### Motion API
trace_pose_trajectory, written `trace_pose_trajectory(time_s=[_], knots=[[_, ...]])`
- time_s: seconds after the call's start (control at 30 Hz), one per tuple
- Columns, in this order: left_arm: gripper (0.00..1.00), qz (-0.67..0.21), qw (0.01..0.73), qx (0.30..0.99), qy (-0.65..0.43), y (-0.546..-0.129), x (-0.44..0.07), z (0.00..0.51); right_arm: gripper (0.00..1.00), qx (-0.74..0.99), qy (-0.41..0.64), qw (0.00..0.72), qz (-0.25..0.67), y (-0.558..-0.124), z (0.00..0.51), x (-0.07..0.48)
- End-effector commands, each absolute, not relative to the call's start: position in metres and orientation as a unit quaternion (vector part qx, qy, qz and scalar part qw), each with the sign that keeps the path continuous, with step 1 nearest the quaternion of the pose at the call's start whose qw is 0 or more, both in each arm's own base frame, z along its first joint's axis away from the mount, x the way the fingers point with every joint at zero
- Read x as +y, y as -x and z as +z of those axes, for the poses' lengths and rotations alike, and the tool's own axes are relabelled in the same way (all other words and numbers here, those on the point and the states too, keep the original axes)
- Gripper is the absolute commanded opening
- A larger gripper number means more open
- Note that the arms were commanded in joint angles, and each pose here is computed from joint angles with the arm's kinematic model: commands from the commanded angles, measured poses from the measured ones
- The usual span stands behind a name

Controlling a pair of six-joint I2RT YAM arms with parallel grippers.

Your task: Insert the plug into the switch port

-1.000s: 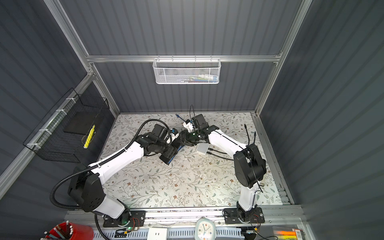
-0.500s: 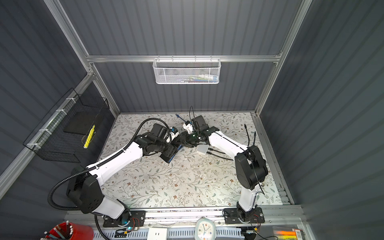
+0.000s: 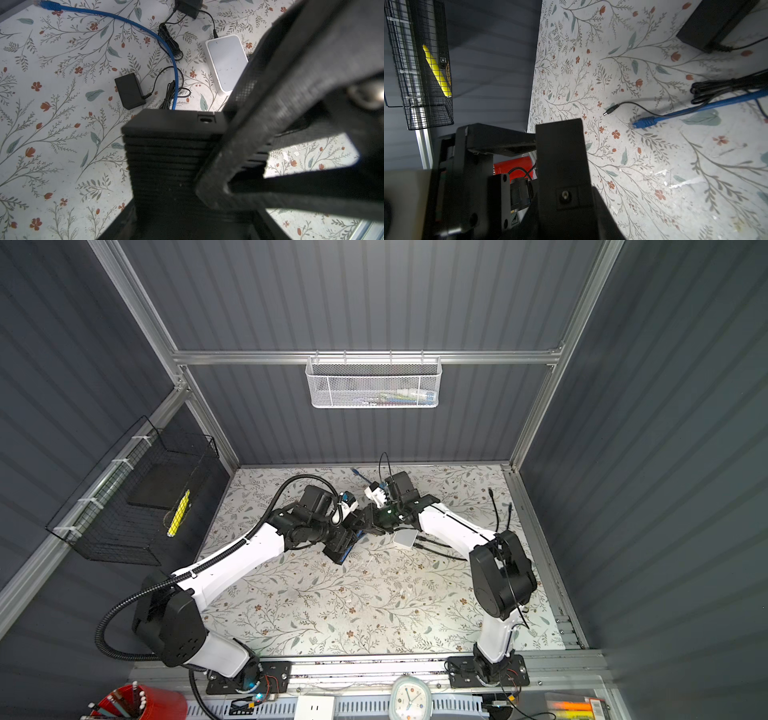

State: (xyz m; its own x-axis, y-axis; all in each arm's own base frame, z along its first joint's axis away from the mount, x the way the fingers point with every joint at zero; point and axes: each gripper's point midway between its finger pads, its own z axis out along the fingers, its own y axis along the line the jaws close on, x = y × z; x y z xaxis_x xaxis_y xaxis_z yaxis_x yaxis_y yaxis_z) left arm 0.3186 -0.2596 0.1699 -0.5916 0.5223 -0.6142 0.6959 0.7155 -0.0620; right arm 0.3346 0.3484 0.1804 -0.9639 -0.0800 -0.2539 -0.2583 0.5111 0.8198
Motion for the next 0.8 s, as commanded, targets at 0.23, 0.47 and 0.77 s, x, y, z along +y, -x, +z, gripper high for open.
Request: trace_pose_trajectory(time_s=[0.23, 0.47, 0.77], knots=[[1.0, -0.186, 0.391, 0.873, -0.224, -0.336, -0.232, 0.239, 0.0, 0.832, 0.027, 0.206, 0.514, -0.362, 0.233, 0.296], [1.0, -0.349, 0.356, 0.863, -0.088, -0.343, -0.234, 0.258, 0.0, 0.771, -0.021, 0.32, 0.55, -0.365, 0.269, 0.261], [1.0, -0.479, 0.356, 0.802, 0.02, -0.347, -0.248, 0.276, 0.0, 0.658, -0.118, 0.444, 0.596, -0.379, 0.313, 0.232]])
